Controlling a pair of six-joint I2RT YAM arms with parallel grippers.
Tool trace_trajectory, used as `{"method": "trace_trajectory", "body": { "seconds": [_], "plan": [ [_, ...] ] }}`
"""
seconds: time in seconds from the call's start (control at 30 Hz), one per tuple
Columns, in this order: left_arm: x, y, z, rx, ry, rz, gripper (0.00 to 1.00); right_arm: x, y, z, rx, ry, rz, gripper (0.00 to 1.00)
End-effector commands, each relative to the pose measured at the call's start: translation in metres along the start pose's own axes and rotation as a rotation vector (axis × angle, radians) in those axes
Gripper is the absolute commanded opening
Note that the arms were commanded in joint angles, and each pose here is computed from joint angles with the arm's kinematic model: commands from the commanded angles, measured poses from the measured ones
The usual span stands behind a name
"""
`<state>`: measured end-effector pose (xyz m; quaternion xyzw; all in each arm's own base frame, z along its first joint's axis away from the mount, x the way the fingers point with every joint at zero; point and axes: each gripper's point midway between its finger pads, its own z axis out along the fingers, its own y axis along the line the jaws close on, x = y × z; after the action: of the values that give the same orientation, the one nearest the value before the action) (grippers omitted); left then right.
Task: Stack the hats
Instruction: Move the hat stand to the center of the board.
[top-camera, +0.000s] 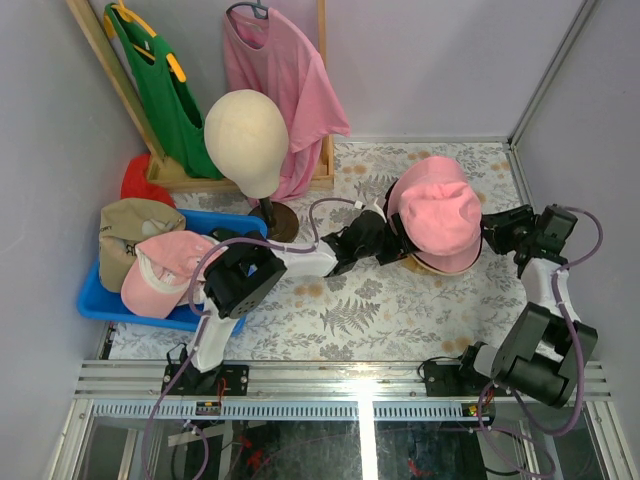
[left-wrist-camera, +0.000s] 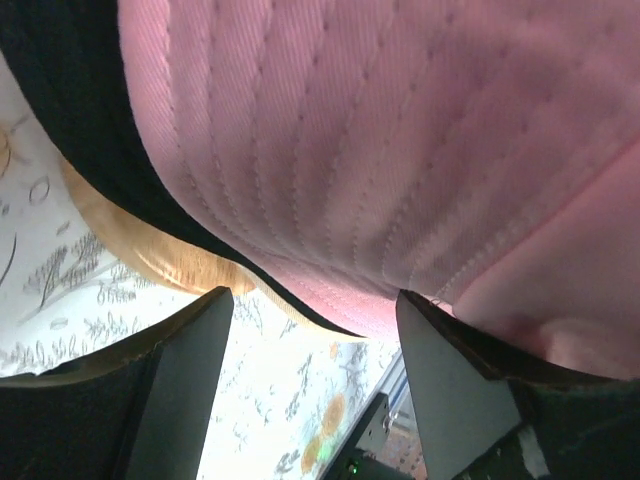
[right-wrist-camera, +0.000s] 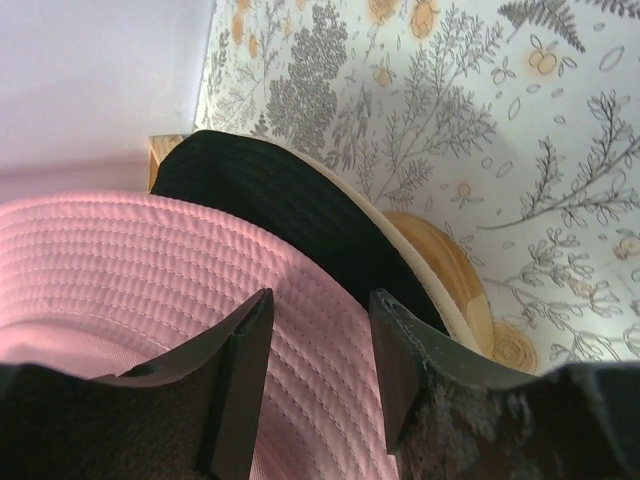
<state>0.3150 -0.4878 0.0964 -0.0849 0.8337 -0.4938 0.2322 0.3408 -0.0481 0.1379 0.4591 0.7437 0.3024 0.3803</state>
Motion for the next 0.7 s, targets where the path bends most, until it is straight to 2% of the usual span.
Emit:
{"method": "trace_trajectory", "body": {
  "seconds": [0.0, 0.2, 0.67],
  "plan": [
    [-0.026, -0.015, 0.019, 0.048, -0.029, 0.016, 0.66, -0.023, 0.037, 0.008, -0.102, -0.040, -0.042, 0.50],
    [-0.050, -0.021, 0.043, 0.072, -0.040, 0.017, 0.66, -0.039, 0.052, 0.030, -0.117, -0.041, -0.053, 0.49],
    [-0.113, -0.028, 0.069, 0.108, -0.099, -0.010, 0.66, -0.068, 0.090, 0.081, -0.145, -0.044, -0.073, 0.49]
  ]
}}
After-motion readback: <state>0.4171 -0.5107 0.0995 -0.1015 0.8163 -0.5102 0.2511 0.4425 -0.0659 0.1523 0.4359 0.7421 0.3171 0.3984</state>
